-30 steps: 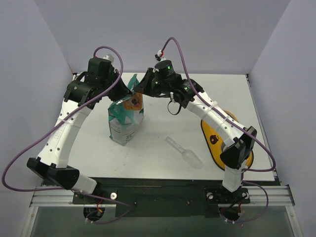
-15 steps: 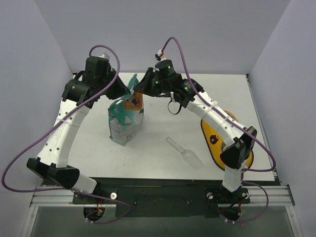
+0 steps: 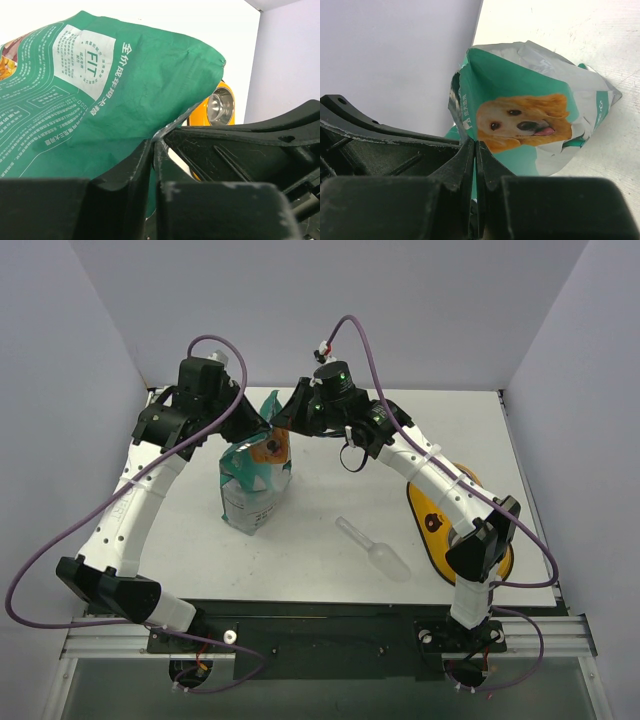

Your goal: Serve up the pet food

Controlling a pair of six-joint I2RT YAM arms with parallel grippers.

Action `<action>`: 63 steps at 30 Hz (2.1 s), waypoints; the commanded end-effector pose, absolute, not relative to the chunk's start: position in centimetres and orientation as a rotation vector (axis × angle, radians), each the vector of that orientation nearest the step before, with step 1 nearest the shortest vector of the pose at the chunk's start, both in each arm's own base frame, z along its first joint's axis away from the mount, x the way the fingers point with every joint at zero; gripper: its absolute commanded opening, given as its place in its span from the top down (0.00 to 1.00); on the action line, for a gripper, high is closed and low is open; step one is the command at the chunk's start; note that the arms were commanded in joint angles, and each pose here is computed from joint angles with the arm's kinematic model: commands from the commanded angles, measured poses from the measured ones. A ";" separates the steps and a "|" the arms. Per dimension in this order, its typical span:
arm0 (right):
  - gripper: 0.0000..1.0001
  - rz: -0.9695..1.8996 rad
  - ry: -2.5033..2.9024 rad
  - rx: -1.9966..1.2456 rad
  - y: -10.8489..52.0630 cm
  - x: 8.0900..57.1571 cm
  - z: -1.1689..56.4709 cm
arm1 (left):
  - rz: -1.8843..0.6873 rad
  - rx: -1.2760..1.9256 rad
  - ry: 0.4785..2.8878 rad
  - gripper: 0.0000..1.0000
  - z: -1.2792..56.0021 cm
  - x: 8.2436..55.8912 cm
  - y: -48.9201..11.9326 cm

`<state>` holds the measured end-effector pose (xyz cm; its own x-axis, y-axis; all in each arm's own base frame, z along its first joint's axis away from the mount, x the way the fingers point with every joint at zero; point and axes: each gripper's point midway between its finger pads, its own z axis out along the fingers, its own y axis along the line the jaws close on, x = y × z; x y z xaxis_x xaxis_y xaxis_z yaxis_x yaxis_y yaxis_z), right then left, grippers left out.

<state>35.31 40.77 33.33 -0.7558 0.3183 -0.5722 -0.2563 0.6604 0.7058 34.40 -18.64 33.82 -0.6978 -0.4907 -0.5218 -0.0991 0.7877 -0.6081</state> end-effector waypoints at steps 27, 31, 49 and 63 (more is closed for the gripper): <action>1.00 0.751 2.298 -0.046 38.4 32.9 31.0 | -0.434 -0.354 2.068 1.00 41.3 35.3 -16.2; 1.00 0.800 2.282 -0.065 38.9 32.7 32.2 | -0.455 -0.342 2.063 1.00 41.7 35.3 -16.5; 1.00 0.882 2.252 -0.011 40.2 33.2 33.5 | -0.375 -0.243 2.158 0.58 37.3 35.2 -18.1; 0.98 0.840 2.249 -0.015 40.0 33.3 32.9 | -0.441 -0.244 2.151 1.00 38.1 34.9 -18.5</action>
